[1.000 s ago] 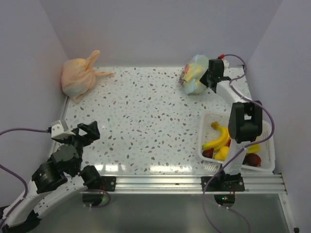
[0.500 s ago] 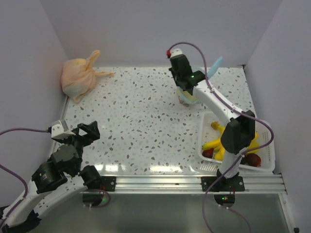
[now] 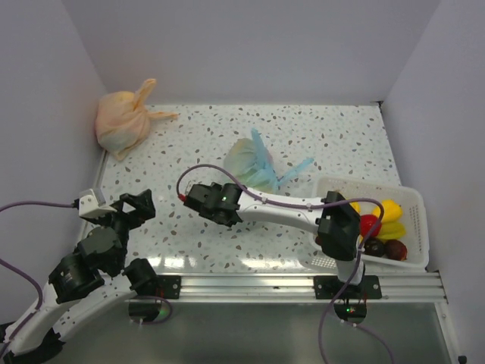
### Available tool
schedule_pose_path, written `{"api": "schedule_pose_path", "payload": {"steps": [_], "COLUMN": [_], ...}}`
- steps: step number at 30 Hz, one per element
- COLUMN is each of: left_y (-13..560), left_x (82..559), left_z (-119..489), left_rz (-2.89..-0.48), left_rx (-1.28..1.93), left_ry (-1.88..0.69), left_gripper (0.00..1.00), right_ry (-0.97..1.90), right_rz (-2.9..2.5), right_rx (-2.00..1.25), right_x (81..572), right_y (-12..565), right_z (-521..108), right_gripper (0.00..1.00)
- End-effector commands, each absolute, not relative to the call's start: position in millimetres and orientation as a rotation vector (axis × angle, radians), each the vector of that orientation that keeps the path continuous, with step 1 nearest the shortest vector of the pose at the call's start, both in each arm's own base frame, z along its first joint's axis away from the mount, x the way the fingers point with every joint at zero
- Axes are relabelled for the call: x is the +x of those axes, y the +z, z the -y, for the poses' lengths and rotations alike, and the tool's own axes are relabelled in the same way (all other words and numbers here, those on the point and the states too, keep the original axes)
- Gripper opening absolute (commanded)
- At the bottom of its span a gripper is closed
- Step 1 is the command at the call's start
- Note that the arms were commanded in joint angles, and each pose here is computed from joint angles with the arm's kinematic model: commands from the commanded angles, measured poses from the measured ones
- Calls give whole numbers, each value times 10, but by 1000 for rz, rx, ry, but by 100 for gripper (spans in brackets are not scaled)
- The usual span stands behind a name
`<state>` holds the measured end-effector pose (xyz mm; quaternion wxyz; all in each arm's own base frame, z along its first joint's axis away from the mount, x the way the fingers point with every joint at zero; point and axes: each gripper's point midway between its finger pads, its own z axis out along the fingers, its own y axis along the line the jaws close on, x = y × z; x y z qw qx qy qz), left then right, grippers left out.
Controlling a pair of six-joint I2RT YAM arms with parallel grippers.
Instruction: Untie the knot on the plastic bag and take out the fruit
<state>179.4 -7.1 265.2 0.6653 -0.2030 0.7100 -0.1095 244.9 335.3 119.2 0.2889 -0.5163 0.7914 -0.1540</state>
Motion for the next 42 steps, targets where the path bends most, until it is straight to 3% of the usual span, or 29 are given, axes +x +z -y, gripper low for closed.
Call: {"api": "schedule_pose_path", "payload": {"steps": [1,7,15,23,31,34,35,36,39,42], "left_y": [2740,2738,2726,2694,2683,2670,2669,2661,2665,2670], "left_x": [1780,1781,1820,1847,1865,1873,1875,1878,1882,1889], "left_z": [59,72,145,162,173,177,176,192,200,211], "left_rz": [-1569,-1572,-1593,-1609,-1615,-1622,-1622,-1626,-1624,-1624], "left_rx": [-490,-485,-452,-437,-426,-418,-419,-412,-409,-400], "left_ry": [-294,-298,-283,-250,-231,-216,-214,-215,-219,-217], "left_gripper": [100,100,100,100,100,100,100,100,100,100], "right_ry": [-99,138,298,325,359,379,376,364,313,191], "right_rz": [-2099,-2038,-2124,-2230,-2353,-2426,-2421,-2405,-2322,-2179], "right_rx": [-1373,-1147,-496,-118,-132,-206,-257,-307,-526,-807], "right_x": [2026,1971,2761,3455,3724,3626,3596,3531,3346,3124], "right_y": [1645,2278,2597,2251,1552,1226,1215,1227,1386,1635], "right_z": [-3802,-3818,-3161,-2902,-3218,-3324,-3339,-3386,-3477,-3608], "right_gripper": [63,84,93,96,96,76,63,39,10,0]}}
